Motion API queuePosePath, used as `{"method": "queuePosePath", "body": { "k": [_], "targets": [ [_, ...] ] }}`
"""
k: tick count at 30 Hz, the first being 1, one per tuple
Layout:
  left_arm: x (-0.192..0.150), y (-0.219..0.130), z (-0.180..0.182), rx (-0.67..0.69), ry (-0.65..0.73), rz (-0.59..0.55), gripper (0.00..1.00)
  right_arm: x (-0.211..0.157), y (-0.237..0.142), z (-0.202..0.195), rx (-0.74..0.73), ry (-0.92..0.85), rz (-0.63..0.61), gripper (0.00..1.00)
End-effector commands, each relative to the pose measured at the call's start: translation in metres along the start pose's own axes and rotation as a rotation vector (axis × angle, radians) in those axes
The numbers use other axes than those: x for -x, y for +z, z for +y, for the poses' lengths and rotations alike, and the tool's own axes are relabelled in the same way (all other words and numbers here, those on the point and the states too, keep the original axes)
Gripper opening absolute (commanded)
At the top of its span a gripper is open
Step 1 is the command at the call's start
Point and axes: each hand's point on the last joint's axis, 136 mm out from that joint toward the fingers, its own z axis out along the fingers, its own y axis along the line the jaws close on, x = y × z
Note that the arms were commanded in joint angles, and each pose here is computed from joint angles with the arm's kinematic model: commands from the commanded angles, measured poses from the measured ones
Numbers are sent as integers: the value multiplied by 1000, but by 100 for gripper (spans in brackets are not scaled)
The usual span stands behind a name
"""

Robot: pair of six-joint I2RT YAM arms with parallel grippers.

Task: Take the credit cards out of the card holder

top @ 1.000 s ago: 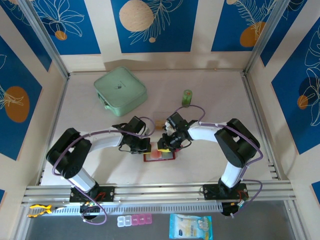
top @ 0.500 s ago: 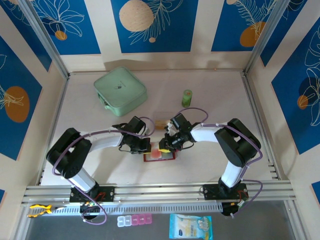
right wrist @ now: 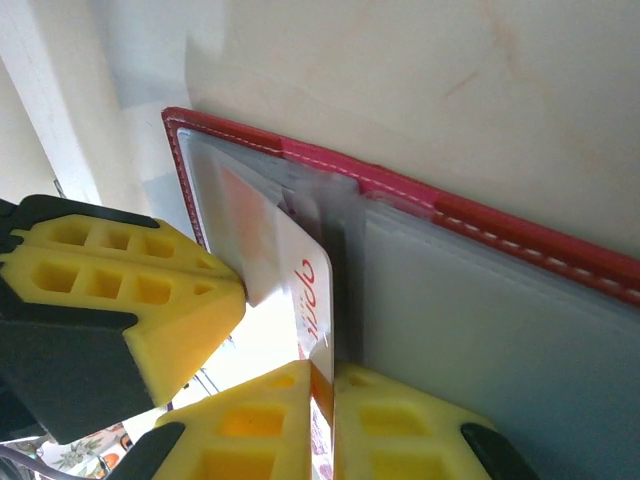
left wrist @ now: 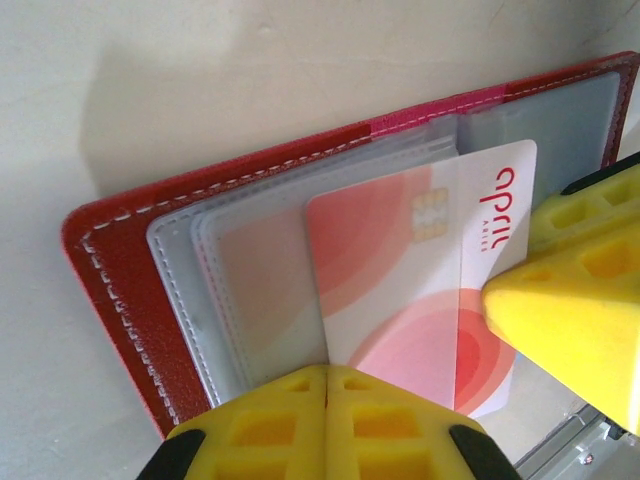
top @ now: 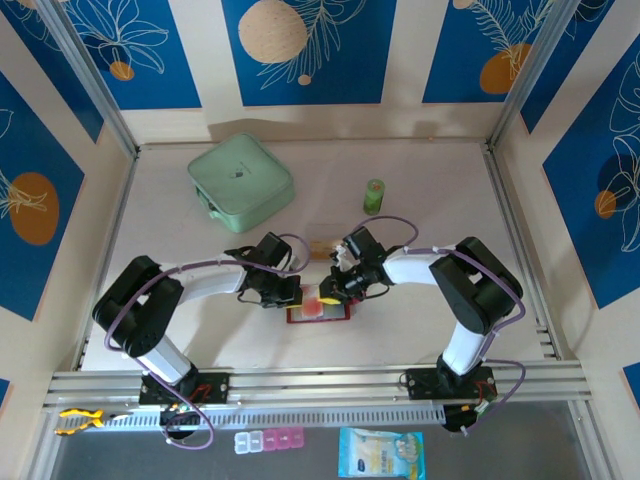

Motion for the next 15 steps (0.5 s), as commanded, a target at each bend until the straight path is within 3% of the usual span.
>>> {"method": "queuePosePath", "body": {
  "k": [1, 15],
  "targets": [
    [-7, 4, 9, 46, -16, 33, 0, -4, -12, -2, -9, -3, -11, 11],
    [-3, -1, 1, 23, -9, 13, 0, -4, -43, 11, -85, -85, -40, 8]
  ]
}}
